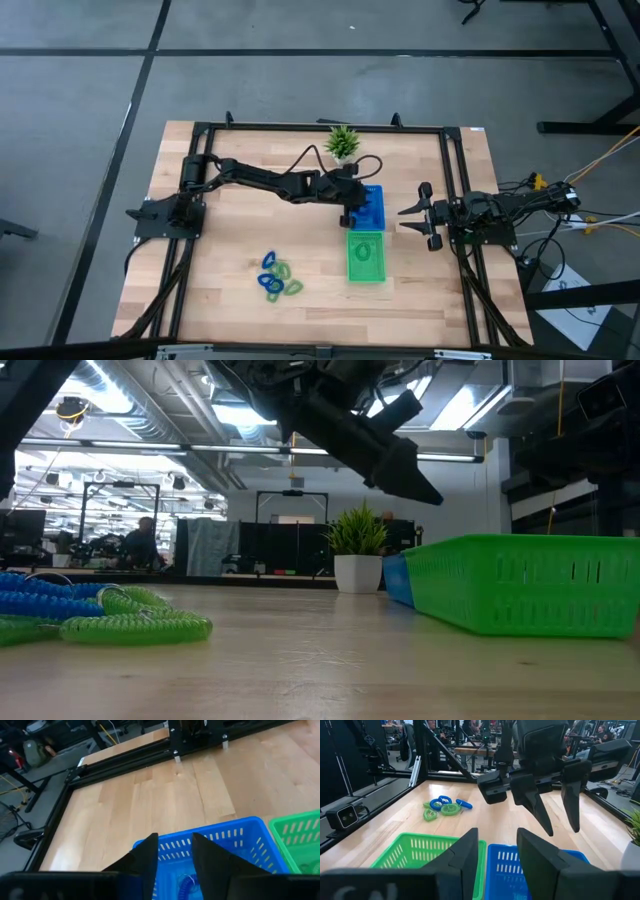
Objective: Sort spring keychains
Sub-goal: Put the blue spring keychain into the blue bin
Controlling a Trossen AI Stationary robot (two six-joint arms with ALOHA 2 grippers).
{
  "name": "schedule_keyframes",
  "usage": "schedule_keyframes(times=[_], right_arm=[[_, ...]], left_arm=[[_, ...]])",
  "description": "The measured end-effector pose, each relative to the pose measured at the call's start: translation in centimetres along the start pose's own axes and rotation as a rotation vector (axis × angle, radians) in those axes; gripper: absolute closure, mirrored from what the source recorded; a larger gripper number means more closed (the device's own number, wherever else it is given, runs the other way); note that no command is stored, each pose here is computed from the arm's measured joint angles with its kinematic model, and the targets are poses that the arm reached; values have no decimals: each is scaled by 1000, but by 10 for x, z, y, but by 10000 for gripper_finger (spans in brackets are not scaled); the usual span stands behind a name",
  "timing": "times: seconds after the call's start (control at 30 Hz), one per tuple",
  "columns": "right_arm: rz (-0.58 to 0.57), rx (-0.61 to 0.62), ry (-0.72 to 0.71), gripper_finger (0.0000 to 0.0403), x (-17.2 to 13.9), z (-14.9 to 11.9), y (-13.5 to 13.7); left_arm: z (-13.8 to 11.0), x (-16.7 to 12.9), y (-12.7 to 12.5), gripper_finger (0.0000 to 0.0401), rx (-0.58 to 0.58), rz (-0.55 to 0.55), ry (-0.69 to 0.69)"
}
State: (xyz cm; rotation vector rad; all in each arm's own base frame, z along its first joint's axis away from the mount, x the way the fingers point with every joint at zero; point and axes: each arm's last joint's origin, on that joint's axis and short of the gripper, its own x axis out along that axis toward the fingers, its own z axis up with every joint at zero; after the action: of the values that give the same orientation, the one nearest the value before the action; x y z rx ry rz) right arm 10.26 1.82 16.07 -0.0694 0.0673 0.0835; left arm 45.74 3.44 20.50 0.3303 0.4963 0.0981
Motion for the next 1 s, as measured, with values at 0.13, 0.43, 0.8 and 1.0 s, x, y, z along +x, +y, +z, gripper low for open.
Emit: schedule_keyframes(times=[0.13, 0.43, 0.8, 1.0], right_arm=[[0, 0, 0, 267, 0, 0, 0], [0, 0, 0, 267, 0, 0, 0], [0, 0, 0, 267, 0, 0, 0], [0, 0, 0, 267, 0, 0, 0]], left_arm=[[1, 0, 0, 269, -10, 3, -7], [3, 0, 1, 263, -12, 11, -29], [6, -1, 0, 265, -14, 15, -49], [9, -4, -3, 269, -10, 9, -56]])
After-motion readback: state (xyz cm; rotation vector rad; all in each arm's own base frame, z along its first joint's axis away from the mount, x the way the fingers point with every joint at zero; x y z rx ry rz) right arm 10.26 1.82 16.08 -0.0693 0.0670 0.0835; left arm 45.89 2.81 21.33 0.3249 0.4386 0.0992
